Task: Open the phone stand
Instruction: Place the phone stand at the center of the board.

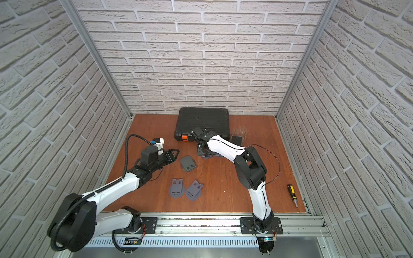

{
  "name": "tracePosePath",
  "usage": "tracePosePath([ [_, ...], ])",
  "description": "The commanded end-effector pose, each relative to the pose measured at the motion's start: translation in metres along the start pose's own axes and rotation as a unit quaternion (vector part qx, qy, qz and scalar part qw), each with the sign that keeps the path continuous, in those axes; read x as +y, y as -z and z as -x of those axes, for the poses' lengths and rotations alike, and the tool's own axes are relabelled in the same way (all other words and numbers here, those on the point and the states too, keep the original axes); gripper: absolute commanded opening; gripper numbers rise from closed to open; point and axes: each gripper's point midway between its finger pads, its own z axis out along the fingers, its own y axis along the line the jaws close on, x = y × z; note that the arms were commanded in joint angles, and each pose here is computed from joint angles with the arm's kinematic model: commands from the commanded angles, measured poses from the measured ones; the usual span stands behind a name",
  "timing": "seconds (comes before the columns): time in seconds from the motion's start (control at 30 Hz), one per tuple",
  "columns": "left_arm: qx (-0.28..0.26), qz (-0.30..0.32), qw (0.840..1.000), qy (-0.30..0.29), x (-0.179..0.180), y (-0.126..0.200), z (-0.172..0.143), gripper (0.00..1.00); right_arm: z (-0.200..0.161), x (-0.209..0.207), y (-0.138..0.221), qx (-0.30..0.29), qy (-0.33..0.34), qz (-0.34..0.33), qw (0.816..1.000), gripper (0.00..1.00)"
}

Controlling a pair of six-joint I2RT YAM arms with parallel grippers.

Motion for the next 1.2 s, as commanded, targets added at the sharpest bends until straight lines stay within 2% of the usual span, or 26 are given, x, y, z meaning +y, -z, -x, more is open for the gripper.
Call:
tracePosePath([
  [0.0,-0.023,-0.022,0.999,-0.003,-0.010,0.000,0.015,0.51,0.007,0.001,-0.002,-0.007,-0.011,-0.002,1.000,0.20],
  [0.8,-0.019,-0.026,0.999,-0.002,-0.011,-0.005,0.014,0.51,0.004,-0.003,-0.019,0.011,-0.018,-0.011,1.000,0.24],
  [1.17,-0.019,-0.026,0.999,-0.001,-0.010,-0.005,0.013,0.51,-0.001,-0.004,-0.020,0.017,-0.021,-0.012,1.000,0.39],
])
